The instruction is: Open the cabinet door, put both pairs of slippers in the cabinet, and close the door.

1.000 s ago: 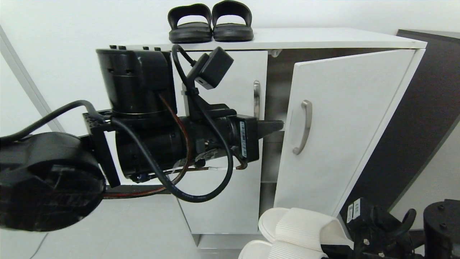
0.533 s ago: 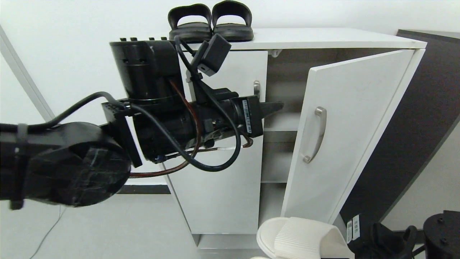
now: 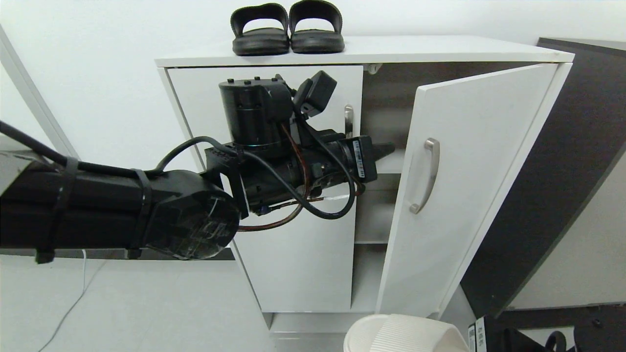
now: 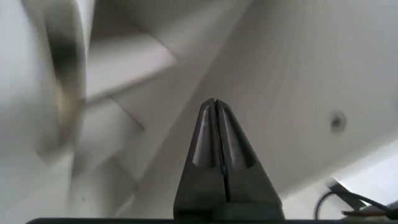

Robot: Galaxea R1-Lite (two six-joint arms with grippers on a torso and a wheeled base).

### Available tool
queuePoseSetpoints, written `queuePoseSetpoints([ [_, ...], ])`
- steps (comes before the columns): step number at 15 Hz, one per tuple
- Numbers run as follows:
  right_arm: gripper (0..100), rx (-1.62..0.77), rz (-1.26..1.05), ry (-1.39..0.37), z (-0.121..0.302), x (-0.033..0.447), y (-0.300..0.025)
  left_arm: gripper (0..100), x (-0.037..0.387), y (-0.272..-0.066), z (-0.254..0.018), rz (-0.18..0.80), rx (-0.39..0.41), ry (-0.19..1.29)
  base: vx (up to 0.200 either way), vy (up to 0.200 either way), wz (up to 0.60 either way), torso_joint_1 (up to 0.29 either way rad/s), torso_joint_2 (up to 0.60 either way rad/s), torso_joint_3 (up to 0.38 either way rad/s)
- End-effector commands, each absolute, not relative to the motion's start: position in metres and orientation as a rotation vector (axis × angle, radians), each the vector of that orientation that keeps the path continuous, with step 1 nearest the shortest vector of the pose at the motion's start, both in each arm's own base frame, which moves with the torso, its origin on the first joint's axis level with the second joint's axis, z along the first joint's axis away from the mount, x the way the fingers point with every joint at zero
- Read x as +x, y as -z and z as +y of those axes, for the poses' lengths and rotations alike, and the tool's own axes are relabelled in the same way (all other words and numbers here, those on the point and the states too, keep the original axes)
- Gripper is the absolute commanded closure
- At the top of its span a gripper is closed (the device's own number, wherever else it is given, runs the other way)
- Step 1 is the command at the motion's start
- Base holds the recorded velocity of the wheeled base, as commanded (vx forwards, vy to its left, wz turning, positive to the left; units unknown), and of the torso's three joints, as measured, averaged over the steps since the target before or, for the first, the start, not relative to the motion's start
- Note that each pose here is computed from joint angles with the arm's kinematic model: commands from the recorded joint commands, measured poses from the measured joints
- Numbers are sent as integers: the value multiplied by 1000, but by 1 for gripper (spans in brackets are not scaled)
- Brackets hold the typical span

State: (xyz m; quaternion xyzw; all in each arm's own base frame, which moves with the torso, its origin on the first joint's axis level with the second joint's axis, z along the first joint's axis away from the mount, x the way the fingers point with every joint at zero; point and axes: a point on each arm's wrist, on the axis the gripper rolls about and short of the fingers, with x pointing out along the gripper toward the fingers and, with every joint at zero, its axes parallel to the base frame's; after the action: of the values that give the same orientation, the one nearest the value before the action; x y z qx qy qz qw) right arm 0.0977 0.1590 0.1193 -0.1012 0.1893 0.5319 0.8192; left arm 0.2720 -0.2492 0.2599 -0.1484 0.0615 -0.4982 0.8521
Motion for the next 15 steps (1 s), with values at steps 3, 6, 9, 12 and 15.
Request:
queuePoseSetpoints([
  [3,100,-226,413,-1153,160,94,-117,100,261,-258,-262,138,-307,1094,-200,0,0,-4,4,2],
  [6,100,-230,405,-1180,159,88,-117,100,232,-255,-284,89,-316,1201,-133,0,0,2,2,2],
  [9,100,-230,399,-1185,159,87,-118,100,224,-257,-290,20,-338,1241,0,0,0,0,0,0],
  [12,100,-232,402,-1183,159,87,-117,100,233,-249,-284,41,-333,1205,0,0,0,0,0,0],
  [15,100,-228,401,-1132,165,95,-118,100,241,-252,-259,32,-333,1098,0,0,0,0,0,0],
])
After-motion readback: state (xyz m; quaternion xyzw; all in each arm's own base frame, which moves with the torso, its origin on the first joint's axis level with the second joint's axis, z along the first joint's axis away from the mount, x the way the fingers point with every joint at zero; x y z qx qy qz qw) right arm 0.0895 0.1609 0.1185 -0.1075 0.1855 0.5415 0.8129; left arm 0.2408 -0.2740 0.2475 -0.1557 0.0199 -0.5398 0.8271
